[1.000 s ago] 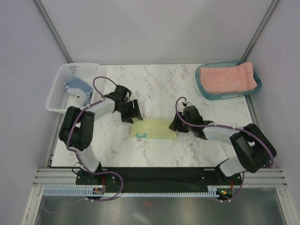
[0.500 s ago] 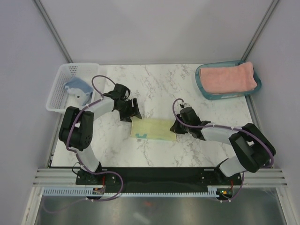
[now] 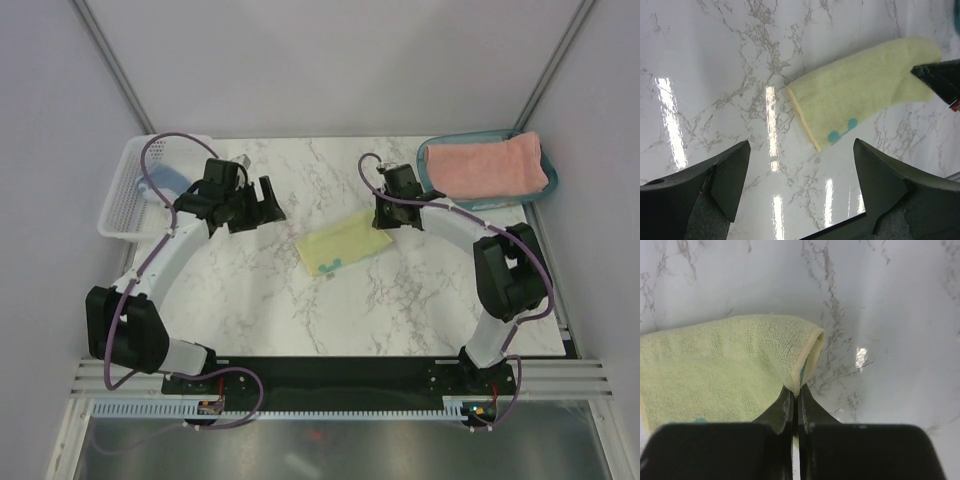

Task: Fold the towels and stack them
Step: Neatly place the folded towel into the bin

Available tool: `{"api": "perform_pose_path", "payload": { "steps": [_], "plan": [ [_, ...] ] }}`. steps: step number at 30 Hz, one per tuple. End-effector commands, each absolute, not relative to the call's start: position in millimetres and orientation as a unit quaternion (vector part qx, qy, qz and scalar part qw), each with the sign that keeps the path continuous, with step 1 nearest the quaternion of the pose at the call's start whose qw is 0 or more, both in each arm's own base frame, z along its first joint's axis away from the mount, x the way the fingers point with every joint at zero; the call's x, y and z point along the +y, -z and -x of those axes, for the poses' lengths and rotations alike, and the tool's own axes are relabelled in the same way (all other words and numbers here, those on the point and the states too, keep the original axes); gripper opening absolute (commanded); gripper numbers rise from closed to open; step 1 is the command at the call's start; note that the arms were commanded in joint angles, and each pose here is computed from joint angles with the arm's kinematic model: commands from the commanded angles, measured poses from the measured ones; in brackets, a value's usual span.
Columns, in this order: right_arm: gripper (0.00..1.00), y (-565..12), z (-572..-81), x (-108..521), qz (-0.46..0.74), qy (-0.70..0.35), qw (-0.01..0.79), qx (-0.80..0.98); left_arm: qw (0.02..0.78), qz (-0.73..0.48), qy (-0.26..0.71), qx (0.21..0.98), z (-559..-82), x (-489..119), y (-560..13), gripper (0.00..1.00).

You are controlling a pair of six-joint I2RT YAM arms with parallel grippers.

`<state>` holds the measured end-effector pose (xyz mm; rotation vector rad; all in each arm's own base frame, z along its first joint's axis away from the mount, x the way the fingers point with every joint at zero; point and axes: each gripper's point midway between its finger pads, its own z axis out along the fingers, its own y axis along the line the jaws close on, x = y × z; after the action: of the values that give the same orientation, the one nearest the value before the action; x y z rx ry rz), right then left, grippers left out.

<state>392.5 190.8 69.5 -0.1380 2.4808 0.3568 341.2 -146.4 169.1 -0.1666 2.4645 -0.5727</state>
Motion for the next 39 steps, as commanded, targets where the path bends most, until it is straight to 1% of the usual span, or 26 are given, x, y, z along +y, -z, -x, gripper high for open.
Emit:
{"api": "perform_pose_path", "payload": {
  "steps": [1,2,4,5,6,10,13,14,15,19,30,33,35,39],
  "plan": [
    [0.0,-80,-412,172,0.084,-0.094,0.308,0.943,0.281,0.039,0.192,0.939,-321,-137,-150,0.92],
    [0.0,-94,-425,167,0.082,-0.078,0.326,0.939,0.283,0.037,0.191,0.939,-318,-135,-149,0.92],
    [0.0,-98,-432,156,0.089,-0.055,0.323,0.941,0.274,0.035,0.186,0.943,-312,-133,-139,0.92],
    [0.0,-112,-443,154,0.089,-0.046,0.34,0.935,0.273,0.033,0.189,0.943,-309,-133,-137,0.92],
    [0.0,-114,-445,147,0.088,-0.039,0.336,0.937,0.266,0.03,0.191,0.944,-306,-134,-132,0.92],
    [0.0,-143,-474,123,0.08,-0.021,0.366,0.927,0.252,0.019,0.205,0.946,-300,-139,-125,0.92],
    [0.0,-144,-491,98,0.06,-0.013,0.368,0.928,0.249,0.013,0.215,0.944,-299,-143,-127,0.94],
    [0.0,-153,-499,93,0.055,-0.014,0.379,0.924,0.248,0.012,0.219,0.944,-299,-145,-127,0.94],
    [0.0,-148,-505,83,0.045,-0.011,0.375,0.926,0.248,0.009,0.221,0.943,-299,-146,-127,0.94],
    [0.0,-163,-526,65,0.025,-0.014,0.394,0.919,0.241,0.003,0.228,0.944,-299,-149,-125,0.94],
    [0.0,-193,-542,-3,-0.016,0.013,0.417,0.909,0.236,-0.003,0.242,0.941,-296,-154,-126,0.95],
    [0.0,-198,-544,-38,-0.042,0.015,0.422,0.905,0.231,-0.005,0.25,0.94,-295,-157,-126,0.95],
    [0.0,-190,-543,-56,-0.058,0.018,0.409,0.91,0.228,-0.008,0.256,0.939,-295,-159,-126,0.95],
    [0.0,-181,-544,-71,-0.062,0.011,0.401,0.914,0.228,-0.009,0.256,0.939,-294,-159,-126,0.95]
  ]
}}
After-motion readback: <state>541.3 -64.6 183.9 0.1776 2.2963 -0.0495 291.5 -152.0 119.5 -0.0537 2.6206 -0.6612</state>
